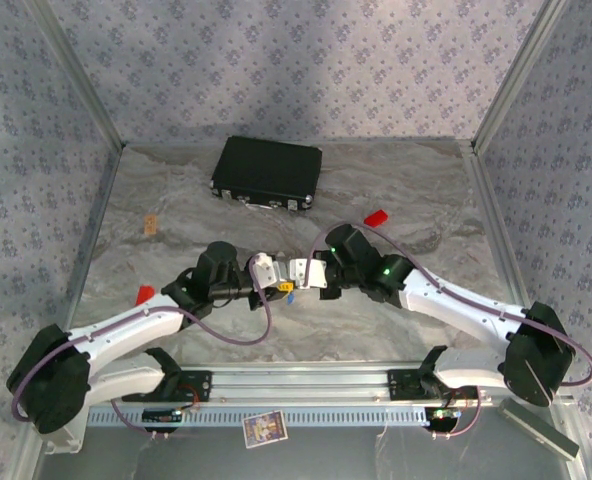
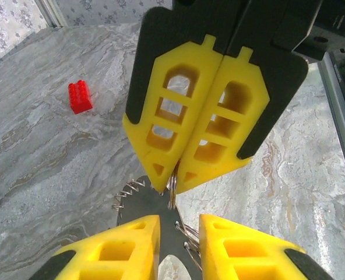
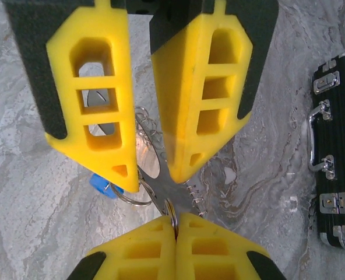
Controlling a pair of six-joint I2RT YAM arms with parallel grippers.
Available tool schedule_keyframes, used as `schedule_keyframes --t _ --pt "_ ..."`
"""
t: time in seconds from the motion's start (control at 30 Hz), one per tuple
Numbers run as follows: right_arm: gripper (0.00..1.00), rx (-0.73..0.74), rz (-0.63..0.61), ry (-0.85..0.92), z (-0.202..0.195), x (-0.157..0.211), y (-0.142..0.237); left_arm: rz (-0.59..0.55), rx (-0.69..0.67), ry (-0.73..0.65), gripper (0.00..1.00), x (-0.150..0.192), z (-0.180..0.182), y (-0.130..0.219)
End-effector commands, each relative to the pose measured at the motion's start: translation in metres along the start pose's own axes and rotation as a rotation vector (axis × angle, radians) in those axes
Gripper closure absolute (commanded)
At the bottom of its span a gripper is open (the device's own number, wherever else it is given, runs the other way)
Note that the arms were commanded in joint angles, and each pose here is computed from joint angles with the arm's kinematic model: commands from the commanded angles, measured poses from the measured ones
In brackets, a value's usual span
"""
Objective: Put the keys on the keyring
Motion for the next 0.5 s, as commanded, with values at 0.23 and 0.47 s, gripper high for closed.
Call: schedule_keyframes --t 0.23,0.47 --pt "1.0 0.009 -0.075 0.024 -0.005 -0.016 0.0 -0.103 -0.086 -0.016 0.78 -0.02 0.01 0.007" --pt "1.0 -0.025 -0.092 0.003 -0.001 0.004 0.001 -0.135 -0.134 -0.063 0.69 -0.021 0.016 0.034"
Point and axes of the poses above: each hand's point on the last joint's axis, 136 mm out from that joint toward the fingers, its own y axis back along the fingers, its own z axis along the line the jaws close on, x = y × z, the point moved 7 cm from there along y, back along the fingers, and after that the axes turned 7 degrees about -y, right-handed, at the moved point
